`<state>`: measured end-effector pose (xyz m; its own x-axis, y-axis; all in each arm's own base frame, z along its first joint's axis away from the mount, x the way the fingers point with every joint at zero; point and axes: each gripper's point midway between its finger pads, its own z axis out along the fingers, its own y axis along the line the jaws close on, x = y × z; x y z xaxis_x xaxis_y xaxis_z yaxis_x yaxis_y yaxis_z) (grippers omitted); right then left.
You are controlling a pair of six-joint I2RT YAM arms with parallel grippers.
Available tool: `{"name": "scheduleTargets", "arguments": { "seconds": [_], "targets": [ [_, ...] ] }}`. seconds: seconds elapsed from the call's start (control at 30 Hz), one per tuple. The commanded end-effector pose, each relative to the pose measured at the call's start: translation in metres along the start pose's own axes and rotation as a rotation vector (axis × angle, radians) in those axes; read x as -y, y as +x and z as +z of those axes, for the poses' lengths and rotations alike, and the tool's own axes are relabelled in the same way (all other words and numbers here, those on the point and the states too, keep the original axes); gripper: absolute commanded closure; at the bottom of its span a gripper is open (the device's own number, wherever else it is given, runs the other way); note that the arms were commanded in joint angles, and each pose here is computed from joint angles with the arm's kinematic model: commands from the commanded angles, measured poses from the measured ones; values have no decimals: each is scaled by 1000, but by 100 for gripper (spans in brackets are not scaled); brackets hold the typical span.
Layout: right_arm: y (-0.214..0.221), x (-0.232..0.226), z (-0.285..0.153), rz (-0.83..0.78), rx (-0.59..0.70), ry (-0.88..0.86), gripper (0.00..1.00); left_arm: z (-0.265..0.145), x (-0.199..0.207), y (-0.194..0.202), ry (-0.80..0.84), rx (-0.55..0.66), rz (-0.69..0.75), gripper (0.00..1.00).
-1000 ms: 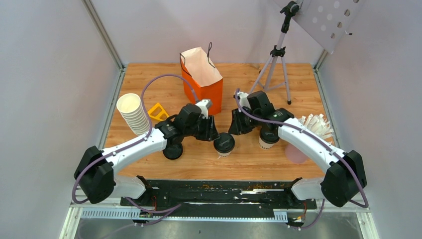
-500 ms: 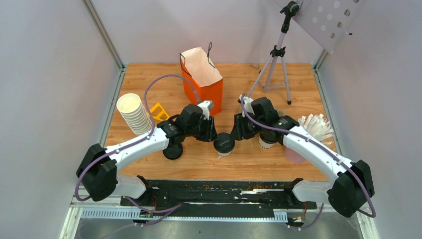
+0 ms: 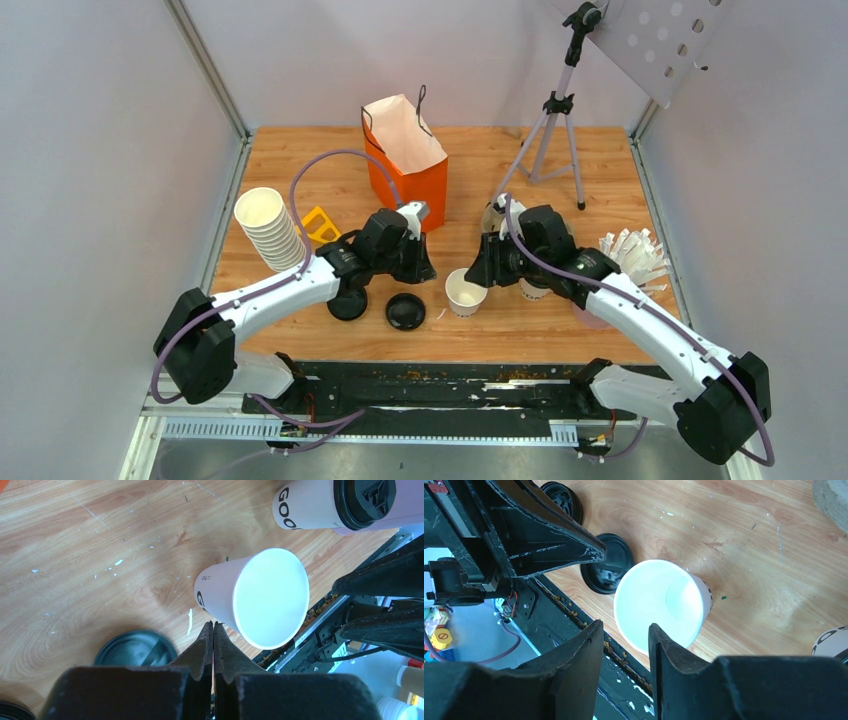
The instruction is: Pack the takeout coffee
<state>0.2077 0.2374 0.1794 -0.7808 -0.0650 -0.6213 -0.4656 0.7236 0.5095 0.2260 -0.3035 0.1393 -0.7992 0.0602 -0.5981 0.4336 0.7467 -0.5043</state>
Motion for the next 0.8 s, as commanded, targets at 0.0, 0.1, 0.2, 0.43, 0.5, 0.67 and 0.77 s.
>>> {"name": "scheduleTargets", "arguments": {
  "seconds": [0.0,0.1,0.2,0.43,0.5,0.67,0.77],
  "targets": [
    [-7,-4,1,22,37,-13,61,-7,14,-28,34,92,-4,100],
    [-1,-6,1,-16,10,-1,61,-14,7,-27,-17,86,-12,93],
    [-3,-10,-6,-72,12,43,60,-25,-4,-20,-71,76,2,76],
    [-20,-24,-25,-78,97,14,54,-30,-34,40,-164,-98,74,62],
    [-25,-26,-32,-84,129,14,50,-26,-37,54,-189,-133,103,60],
    [-31,-35,-52,-101,190,-16,50,-10,-44,81,-222,-220,160,57],
    [-34,-36,-64,-110,236,-13,50,-6,-55,86,-280,-233,173,57]
  ]
}}
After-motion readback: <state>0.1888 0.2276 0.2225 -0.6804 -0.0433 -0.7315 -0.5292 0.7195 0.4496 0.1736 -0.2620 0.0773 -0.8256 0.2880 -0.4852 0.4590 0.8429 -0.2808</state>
